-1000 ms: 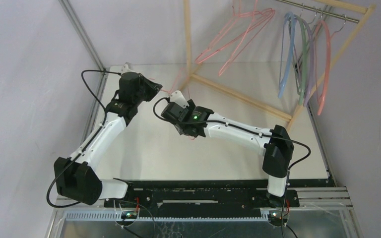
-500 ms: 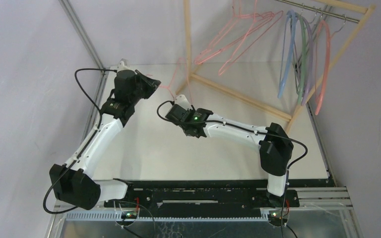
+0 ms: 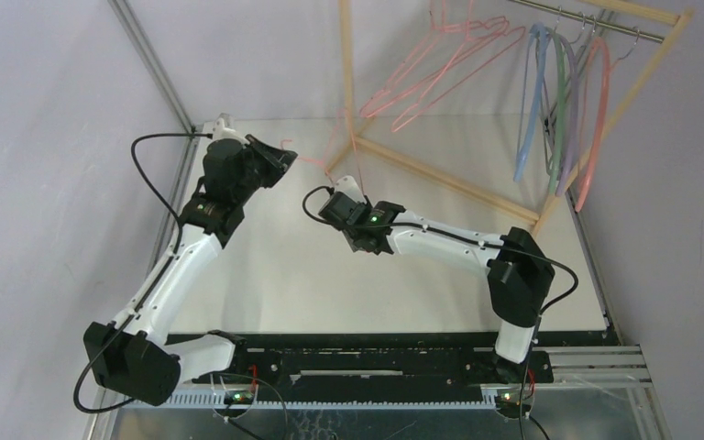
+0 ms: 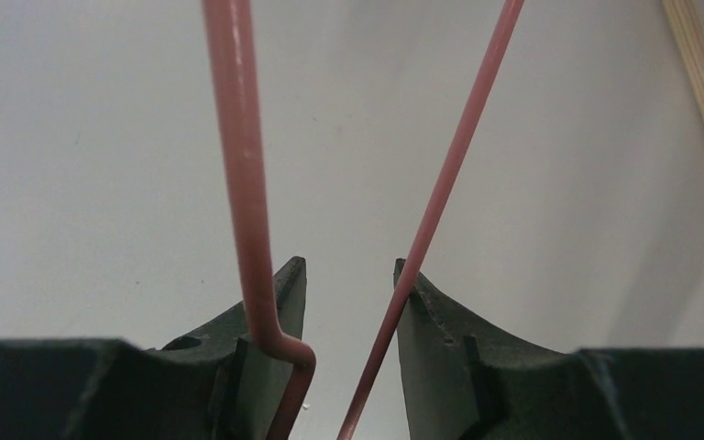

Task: Organize the hangers

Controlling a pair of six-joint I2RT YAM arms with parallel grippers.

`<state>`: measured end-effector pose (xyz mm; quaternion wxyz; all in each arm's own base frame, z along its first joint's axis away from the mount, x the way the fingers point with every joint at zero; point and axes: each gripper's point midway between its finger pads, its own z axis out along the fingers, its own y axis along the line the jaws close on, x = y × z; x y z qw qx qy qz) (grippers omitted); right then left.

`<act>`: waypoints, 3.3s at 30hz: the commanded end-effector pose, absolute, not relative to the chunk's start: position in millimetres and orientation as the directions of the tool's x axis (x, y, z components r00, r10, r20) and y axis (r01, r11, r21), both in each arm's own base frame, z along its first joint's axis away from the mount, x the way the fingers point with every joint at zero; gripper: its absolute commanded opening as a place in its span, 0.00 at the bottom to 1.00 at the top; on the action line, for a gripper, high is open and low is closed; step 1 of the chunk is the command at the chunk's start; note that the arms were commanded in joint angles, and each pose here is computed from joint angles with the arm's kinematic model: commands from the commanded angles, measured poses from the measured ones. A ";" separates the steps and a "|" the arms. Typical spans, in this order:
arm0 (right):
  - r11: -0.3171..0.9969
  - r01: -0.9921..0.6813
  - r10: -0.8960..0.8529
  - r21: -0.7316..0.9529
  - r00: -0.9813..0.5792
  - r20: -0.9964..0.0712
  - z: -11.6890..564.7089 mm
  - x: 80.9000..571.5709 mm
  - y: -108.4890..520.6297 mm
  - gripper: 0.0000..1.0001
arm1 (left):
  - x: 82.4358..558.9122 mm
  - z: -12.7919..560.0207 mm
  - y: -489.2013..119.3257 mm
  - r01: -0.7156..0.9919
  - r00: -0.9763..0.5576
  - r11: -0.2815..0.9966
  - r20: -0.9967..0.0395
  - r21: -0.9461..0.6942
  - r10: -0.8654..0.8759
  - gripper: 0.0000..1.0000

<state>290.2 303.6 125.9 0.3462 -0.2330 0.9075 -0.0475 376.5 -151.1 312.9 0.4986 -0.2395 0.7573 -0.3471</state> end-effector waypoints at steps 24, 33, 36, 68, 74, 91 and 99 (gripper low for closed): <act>0.894 -0.392 -0.411 -0.215 -0.530 -0.742 180.6 301.8 327.0 0.00 | 367.1 330.6 -144.0 0.054 -0.328 0.664 -0.641 -0.746 -0.693 0.00; 0.888 -0.435 -0.392 -0.149 -0.547 -0.740 178.7 295.7 337.2 0.00 | 365.8 310.6 -143.1 0.020 -0.358 0.682 -0.642 -0.731 -0.678 0.00; 0.878 -0.455 -0.404 -0.150 -0.534 -0.743 178.8 291.7 339.2 0.00 | 366.6 294.9 -147.1 0.010 -0.390 0.680 -0.629 -0.734 -0.673 0.00; 0.970 -0.135 -0.238 -0.204 -0.335 -0.912 331.1 425.2 291.9 0.00 | 367.9 268.1 -160.6 0.022 -0.474 0.687 -0.613 -0.726 -0.632 0.00; 0.973 -0.123 -0.226 -0.197 -0.305 -0.925 347.9 456.0 277.5 0.00 | 368.5 265.6 -161.5 0.022 -0.484 0.694 -0.616 -0.719 -0.622 0.00; 0.983 -0.113 -0.174 -0.148 -0.284 -0.943 361.3 490.5 263.1 0.00 | 377.3 258.1 -164.4 0.008 -0.506 0.706 -0.612 -0.708 -0.608 0.00; 0.991 -0.069 -0.127 -0.112 -0.268 -0.955 369.3 508.4 243.5 0.00 | 383.6 257.2 -163.4 0.003 -0.513 0.714 -0.614 -0.700 -0.600 0.00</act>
